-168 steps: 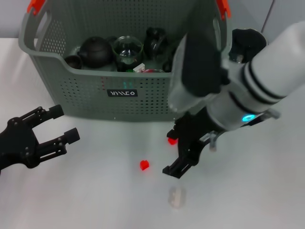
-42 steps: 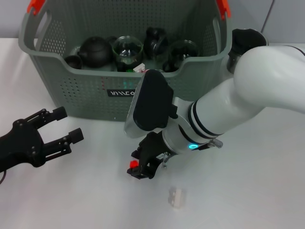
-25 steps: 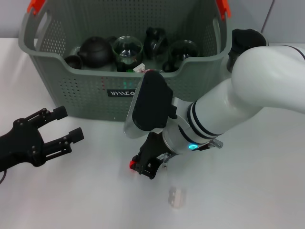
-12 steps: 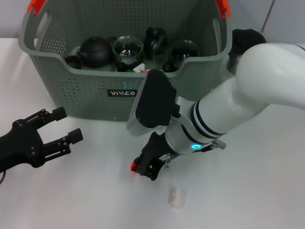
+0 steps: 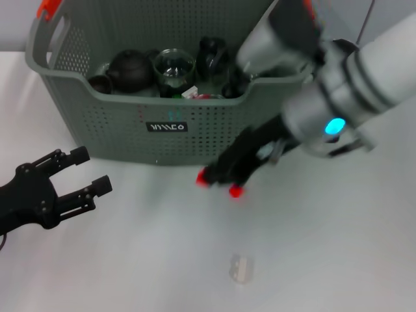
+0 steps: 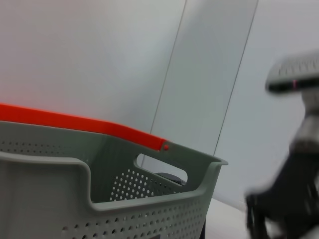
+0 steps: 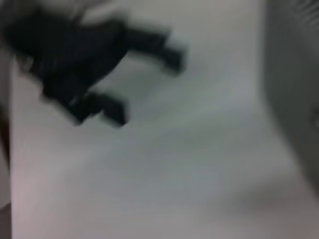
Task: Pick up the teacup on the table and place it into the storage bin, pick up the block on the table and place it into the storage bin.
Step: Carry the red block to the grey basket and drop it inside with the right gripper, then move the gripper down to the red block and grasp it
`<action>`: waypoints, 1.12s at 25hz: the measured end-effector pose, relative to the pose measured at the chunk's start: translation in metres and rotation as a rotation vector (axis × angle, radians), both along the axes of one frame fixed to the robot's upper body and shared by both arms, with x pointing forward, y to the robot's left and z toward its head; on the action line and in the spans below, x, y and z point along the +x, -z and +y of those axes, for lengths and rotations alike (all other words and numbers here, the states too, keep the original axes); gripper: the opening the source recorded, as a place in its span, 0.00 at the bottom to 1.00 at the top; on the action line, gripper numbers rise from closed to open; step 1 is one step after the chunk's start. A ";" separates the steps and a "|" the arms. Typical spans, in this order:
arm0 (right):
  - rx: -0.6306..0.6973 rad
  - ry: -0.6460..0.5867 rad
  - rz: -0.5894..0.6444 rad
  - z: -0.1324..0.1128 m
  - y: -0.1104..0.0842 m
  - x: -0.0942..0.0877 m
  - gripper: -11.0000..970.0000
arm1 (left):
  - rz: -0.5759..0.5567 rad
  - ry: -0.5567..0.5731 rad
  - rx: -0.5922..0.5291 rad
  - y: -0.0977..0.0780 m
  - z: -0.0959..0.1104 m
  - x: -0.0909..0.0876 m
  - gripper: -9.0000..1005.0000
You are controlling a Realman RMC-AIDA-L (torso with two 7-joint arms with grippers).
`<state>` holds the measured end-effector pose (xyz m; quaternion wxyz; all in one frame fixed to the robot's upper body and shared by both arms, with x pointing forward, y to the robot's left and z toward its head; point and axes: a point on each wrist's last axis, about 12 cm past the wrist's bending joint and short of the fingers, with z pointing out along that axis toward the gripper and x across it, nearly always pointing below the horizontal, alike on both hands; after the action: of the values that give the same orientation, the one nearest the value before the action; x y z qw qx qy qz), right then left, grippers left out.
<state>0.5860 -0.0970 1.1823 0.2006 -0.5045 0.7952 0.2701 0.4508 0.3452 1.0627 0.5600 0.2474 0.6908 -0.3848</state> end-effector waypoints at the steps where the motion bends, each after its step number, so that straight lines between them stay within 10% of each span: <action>1: 0.007 0.026 -0.028 -0.006 -0.013 0.002 0.13 | 0.000 0.000 0.000 0.000 0.000 0.000 0.82; 10: 0.189 0.120 -0.215 -0.021 -0.088 0.013 0.16 | -0.007 0.011 -0.003 -0.002 -0.001 0.003 0.82; 21: 0.043 0.329 -0.304 0.004 -0.066 0.075 0.21 | -0.004 0.010 -0.001 -0.002 -0.002 0.003 0.82; 28: 0.010 0.304 -0.317 0.008 -0.069 0.075 0.31 | 0.000 0.003 0.001 0.000 -0.001 0.001 0.82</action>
<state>0.6606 -0.0887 1.2512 0.3641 -0.4140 0.8192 0.1579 0.4519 0.3446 1.0629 0.5592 0.2486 0.6907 -0.3854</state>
